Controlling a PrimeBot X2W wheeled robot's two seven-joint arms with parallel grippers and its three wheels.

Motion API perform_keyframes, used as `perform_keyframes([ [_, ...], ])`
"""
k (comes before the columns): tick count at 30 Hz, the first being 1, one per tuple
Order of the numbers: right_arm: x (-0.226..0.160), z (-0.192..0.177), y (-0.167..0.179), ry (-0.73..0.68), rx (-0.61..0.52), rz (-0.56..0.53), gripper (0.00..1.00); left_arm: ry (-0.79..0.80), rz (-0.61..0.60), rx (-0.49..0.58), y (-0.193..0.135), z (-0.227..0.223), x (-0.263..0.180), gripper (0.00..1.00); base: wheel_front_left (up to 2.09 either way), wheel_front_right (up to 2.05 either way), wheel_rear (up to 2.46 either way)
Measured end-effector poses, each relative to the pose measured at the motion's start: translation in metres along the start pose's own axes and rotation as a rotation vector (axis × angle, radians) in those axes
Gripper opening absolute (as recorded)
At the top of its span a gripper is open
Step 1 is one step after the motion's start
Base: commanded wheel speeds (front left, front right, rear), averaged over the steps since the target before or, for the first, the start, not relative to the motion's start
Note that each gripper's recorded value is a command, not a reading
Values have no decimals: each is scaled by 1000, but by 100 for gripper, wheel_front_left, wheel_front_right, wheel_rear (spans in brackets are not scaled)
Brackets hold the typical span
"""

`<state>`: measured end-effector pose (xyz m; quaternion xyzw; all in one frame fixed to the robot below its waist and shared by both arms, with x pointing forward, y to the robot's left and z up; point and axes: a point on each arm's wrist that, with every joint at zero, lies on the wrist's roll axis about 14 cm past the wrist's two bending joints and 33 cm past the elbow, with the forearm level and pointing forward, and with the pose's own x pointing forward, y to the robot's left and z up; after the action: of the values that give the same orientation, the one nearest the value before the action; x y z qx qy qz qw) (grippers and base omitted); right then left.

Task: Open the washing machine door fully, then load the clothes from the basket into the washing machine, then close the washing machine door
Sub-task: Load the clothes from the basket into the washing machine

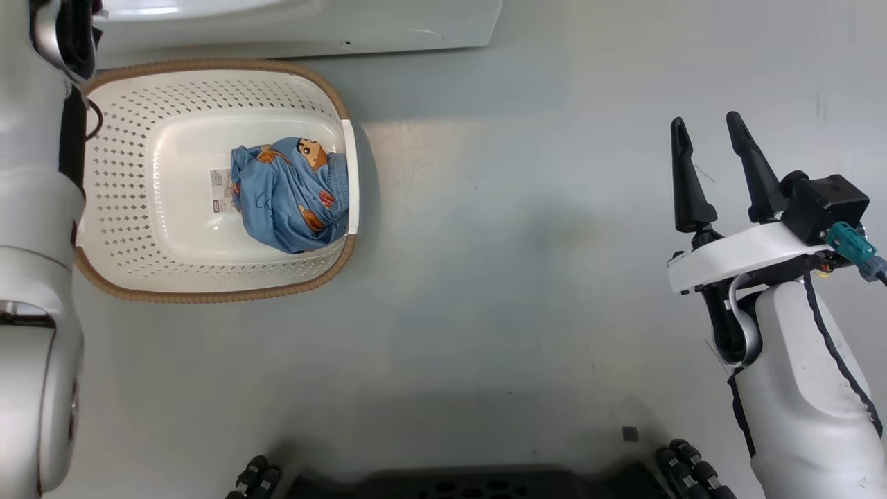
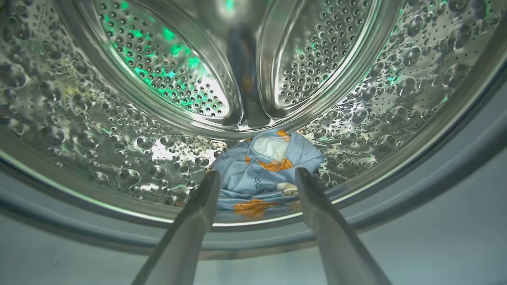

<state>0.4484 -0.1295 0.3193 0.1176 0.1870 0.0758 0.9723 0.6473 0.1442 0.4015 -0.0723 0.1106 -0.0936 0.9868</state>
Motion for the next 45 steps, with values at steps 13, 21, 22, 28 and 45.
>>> perform_keyframes([
  [13, -22, 24, 20, -45, -17, 40, 100, -41, 6, 2, -5, 28, -51, 100, 0, 0, 0],
  [21, -31, 41, 29, -86, -30, 59, 100, -81, 25, -17, -1, 42, -78, 100, 0, 0, 0],
  [22, -32, 44, 30, -95, -33, 62, 100, -97, 26, -18, 0, 47, -82, 100, 0, 0, 0],
  [28, -44, 56, 35, -128, -45, 68, 100, -149, 47, -36, 6, 59, -109, 100, 0, 0, 0],
  [45, -77, 84, 47, -216, -86, 87, 100, -216, 128, -47, 19, 55, -190, 100, 0, 0, 0],
])
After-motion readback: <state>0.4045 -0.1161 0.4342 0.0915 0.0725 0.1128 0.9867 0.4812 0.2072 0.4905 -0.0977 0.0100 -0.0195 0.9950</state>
